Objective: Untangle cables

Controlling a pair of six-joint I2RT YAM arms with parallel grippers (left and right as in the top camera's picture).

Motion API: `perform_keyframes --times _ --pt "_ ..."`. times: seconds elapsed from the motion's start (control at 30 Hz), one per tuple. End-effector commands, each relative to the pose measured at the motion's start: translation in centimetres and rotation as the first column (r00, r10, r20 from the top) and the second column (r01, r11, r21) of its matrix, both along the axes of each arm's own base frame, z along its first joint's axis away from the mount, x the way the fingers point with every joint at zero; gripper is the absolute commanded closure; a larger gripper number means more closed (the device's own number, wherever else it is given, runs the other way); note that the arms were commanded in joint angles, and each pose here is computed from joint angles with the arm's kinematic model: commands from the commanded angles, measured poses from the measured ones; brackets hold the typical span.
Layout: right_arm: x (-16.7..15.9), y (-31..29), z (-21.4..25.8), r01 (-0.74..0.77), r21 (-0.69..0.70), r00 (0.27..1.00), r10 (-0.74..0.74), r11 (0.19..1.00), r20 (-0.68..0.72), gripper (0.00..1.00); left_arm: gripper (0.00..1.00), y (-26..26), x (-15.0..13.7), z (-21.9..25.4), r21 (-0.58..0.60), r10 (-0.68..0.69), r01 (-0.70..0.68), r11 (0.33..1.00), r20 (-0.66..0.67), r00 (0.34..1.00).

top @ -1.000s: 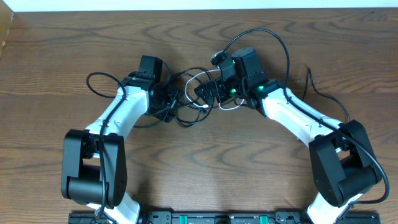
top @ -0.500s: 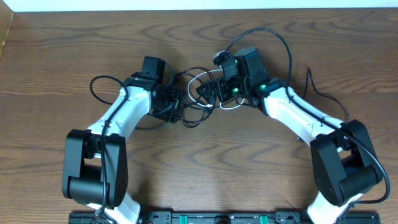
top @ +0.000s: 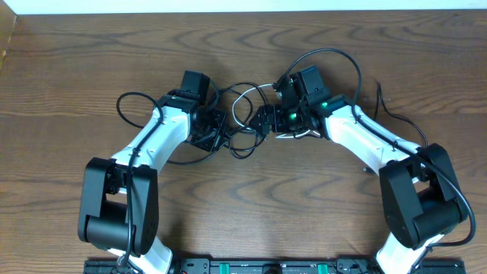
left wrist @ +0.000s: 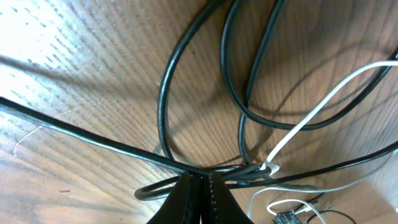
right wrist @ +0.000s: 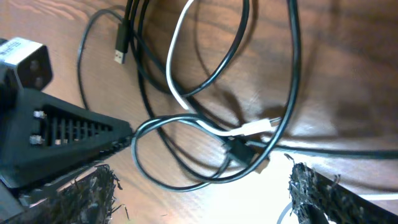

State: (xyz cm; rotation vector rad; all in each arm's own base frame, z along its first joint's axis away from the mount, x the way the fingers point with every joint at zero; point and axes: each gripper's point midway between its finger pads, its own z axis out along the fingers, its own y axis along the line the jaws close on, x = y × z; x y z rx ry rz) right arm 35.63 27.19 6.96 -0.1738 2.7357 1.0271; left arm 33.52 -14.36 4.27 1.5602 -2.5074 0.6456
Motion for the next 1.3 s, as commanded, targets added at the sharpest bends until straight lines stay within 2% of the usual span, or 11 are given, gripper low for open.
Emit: perform_keyframes --times 0.0,0.17,0.23,0.3,0.4,0.53,0.57,0.7,0.87,1.07,1.27 --pt "-0.7 0.8 0.2 0.059 0.064 0.992 -0.051 0.996 -0.119 0.14 0.92 -0.1 -0.2 -0.6 0.011 -0.083 0.083 0.996 0.018 0.996" --pt "-0.8 1.1 0.6 0.205 0.097 0.945 -0.171 0.974 -0.28 0.1 0.92 -0.1 -0.2 -0.6 0.013 -0.101 0.1 0.995 0.026 0.995" --pt "-0.5 1.5 0.9 0.198 0.11 0.954 -0.165 0.974 -0.251 0.21 0.83 -0.1 -0.2 -0.6 0.012 -0.101 0.101 0.995 0.026 0.995" --pt "0.2 2.1 1.2 0.24 0.124 0.946 -0.203 0.963 -0.254 0.18 0.71 -0.4 -0.3 -0.4 -0.019 -0.103 0.103 0.994 0.022 0.994" --pt "1.0 3.1 2.0 0.312 0.166 0.921 -0.255 0.936 -0.294 0.01 0.54 -0.5 -0.2 0.0 -0.06 -0.119 0.12 0.991 0.033 0.992" --pt "2.4 3.6 2.3 0.309 0.179 0.942 -0.275 0.934 -0.193 0.07 0.44 0.1 0.1 0.6 -0.096 -0.162 0.168 0.981 0.066 0.985" --pt "2.9 3.6 2.3 0.28 0.169 0.958 -0.263 0.945 -0.115 0.12 0.43 0.3 -0.3 0.6 -0.108 -0.145 0.149 0.983 0.04 0.989" --pt "4.6 3.4 2.8 0.156 0.116 0.974 -0.172 0.981 0.15 0.17 0.44 0.3 -1.1 1.5 -0.193 -0.109 0.104 0.976 -0.015 0.994" --pt "5.8 1.7 4.8 0.071 0.091 0.978 -0.087 0.993 0.189 0.16 0.43 0.8 -1.1 3.2 -0.194 -0.089 0.089 0.977 0.006 0.996" --pt "6.4 -2.4 4.0 0.002 -0.19 0.962 0.05 0.982 0.269 0.11 0.43 2.3 -0.8 3.8 -0.069 -0.045 0.048 0.996 0.037 0.998" --pt "5.8 -0.8 3.5 -0.045 -0.198 0.954 0.101 0.979 0.282 0.18 0.41 1.6 -2.0 3.0 0.005 -0.03 0.03 1.0 -0.014 0.999"
